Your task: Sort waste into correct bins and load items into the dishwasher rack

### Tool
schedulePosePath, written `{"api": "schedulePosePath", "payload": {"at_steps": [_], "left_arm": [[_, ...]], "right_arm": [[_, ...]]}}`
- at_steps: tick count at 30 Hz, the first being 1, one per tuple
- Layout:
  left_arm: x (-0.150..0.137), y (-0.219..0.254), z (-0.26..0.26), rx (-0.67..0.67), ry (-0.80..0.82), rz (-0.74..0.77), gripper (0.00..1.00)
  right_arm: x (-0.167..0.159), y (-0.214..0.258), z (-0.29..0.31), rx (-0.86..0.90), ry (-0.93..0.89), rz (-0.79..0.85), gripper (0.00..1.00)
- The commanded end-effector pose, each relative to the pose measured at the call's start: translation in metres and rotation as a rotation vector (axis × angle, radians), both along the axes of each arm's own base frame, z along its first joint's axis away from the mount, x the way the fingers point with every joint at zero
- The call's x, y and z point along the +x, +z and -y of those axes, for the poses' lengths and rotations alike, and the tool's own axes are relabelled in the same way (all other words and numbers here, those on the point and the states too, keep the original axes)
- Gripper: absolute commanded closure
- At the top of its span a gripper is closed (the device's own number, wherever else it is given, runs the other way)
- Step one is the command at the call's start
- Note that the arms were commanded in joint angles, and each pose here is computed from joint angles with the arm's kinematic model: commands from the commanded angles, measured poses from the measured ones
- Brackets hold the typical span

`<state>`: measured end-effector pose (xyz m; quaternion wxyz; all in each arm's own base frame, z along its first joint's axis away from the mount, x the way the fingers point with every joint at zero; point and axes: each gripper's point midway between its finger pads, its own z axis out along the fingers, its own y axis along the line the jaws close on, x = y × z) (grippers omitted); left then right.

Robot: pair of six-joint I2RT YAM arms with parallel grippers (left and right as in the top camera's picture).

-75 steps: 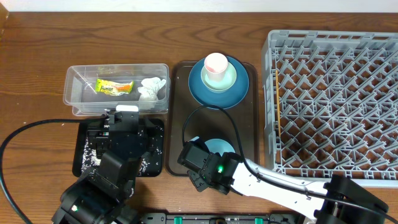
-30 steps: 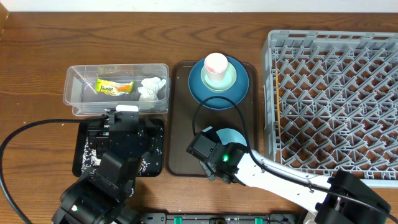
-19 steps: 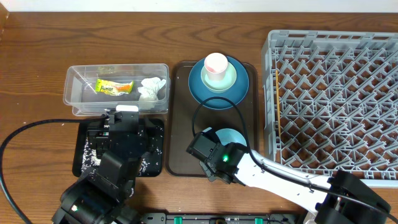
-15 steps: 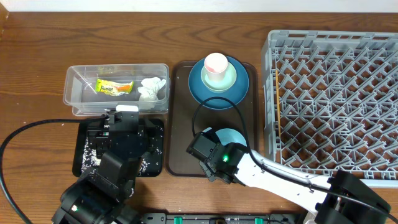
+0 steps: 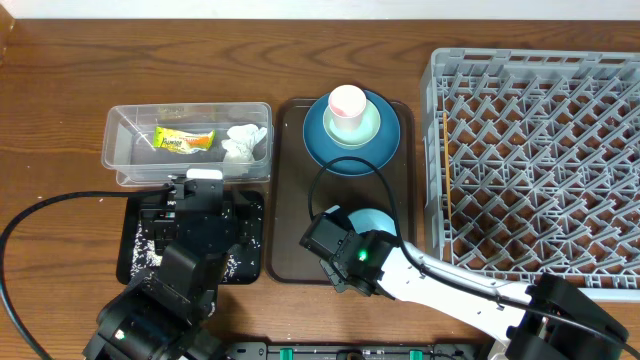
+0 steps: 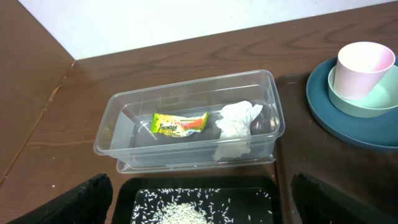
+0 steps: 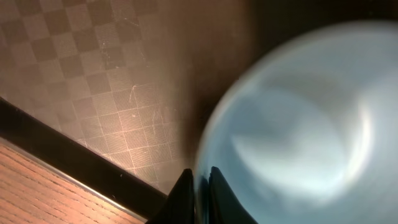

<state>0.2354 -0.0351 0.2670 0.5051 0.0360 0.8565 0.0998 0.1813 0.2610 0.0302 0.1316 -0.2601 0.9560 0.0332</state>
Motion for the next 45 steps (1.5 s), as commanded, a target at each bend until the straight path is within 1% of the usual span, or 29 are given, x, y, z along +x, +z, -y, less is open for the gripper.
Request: {"api": "schedulePosePath", "payload": {"at_steps": [1, 2, 5, 12, 13, 14, 15, 16, 28, 31, 35, 41, 45], "left_arm": [[0.000, 0.012, -0.003, -0.018, 0.025, 0.032, 0.05], [0.000, 0.012, -0.003, -0.019, 0.025, 0.032, 0.05], [0.000, 0.012, -0.003, -0.018, 0.025, 0.032, 0.05], [0.000, 0.012, -0.003, -0.018, 0.025, 0.032, 0.05], [0.000, 0.012, -0.003, -0.018, 0.025, 0.032, 0.05], [0.000, 0.012, -0.003, -0.018, 0.025, 0.032, 0.05], [0.000, 0.012, -0.003, -0.018, 0.025, 0.032, 0.05], [0.000, 0.012, -0.003, -0.019, 0.025, 0.032, 0.05], [0.000, 0.012, -0.003, -0.018, 0.025, 0.032, 0.05], [0.000, 0.012, -0.003, -0.019, 0.025, 0.032, 0.05], [0.000, 0.012, -0.003, -0.018, 0.025, 0.032, 0.05], [0.000, 0.012, -0.003, -0.018, 0.025, 0.032, 0.05], [0.000, 0.012, -0.003, -0.019, 0.025, 0.032, 0.05]], "right_arm": [[-0.002, -0.004, 0.003, -0.016, 0.005, -0.002, 0.94], [-0.002, -0.004, 0.003, -0.016, 0.005, -0.002, 0.94], [-0.002, -0.004, 0.002, -0.015, 0.004, -0.002, 0.98], [-0.002, -0.004, 0.002, -0.012, 0.004, -0.001, 0.98], [-0.003, -0.004, 0.001, -0.009, 0.006, -0.004, 0.90], [-0.003, -0.004, 0.000, -0.005, 0.008, -0.009, 0.84], [-0.004, -0.004, 0.000, -0.001, 0.008, -0.012, 0.87], [-0.005, -0.004, 0.000, -0.002, 0.009, -0.015, 0.99], [-0.003, 0.001, -0.004, 0.011, 0.009, -0.016, 0.99], [0.008, 0.012, -0.013, 0.047, -0.007, 0.000, 0.99], [0.017, 0.022, -0.018, 0.092, 0.004, -0.029, 0.99], [0.041, 0.019, 0.020, 0.012, -0.098, -0.028, 0.99], [0.053, 0.018, 0.033, -0.007, -0.075, -0.020, 0.99]]}}
